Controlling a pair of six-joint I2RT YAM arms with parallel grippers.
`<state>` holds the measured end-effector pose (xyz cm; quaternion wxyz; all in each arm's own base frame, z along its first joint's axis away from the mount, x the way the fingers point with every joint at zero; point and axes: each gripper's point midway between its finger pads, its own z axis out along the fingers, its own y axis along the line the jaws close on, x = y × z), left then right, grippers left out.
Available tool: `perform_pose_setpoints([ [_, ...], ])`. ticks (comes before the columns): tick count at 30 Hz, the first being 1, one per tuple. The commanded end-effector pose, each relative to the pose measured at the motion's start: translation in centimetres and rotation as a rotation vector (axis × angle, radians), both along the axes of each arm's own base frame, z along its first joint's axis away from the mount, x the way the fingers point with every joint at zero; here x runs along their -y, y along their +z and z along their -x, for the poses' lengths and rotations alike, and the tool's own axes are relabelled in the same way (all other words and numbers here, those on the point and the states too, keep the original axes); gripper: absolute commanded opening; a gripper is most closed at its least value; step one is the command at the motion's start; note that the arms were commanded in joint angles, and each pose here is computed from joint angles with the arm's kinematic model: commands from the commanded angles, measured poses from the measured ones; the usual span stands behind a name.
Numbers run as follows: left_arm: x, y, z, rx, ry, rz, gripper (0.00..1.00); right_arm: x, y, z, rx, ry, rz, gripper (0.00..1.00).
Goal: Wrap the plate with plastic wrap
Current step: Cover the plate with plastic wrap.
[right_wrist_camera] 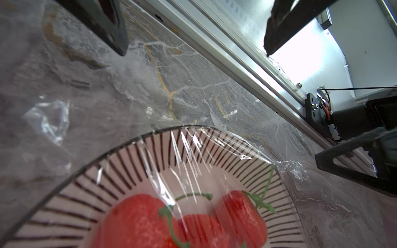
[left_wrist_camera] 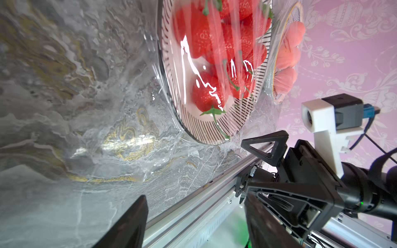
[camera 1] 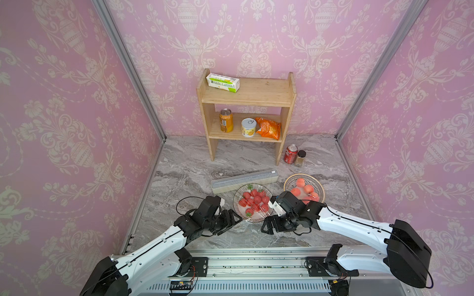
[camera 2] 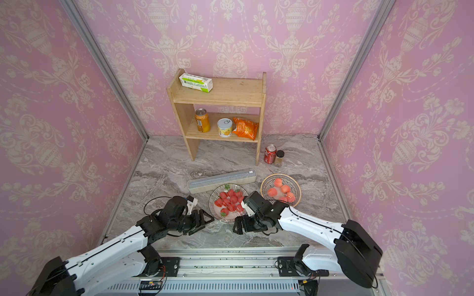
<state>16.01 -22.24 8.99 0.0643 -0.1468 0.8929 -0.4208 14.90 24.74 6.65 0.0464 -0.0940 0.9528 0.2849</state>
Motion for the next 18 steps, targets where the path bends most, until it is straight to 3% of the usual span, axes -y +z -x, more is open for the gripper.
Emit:
perform_pose_setpoints([
  [1,2.2,1.6,-0.4,-0.062,0.037,0.152,0.77,-2.4,1.0,-1.3,-0.034,-0.094,-0.135,1.00],
  [11,2.5,-0.8,-1.7,-0.086,0.119,0.153,0.91,-1.7,-0.4,-3.6,-0.024,-0.242,-0.124,1.00],
  [18,2.9,-1.4,-2.9,-0.067,0.147,0.167,0.94,-1.0,-0.8,-4.9,-0.016,-0.279,-0.115,1.00],
])
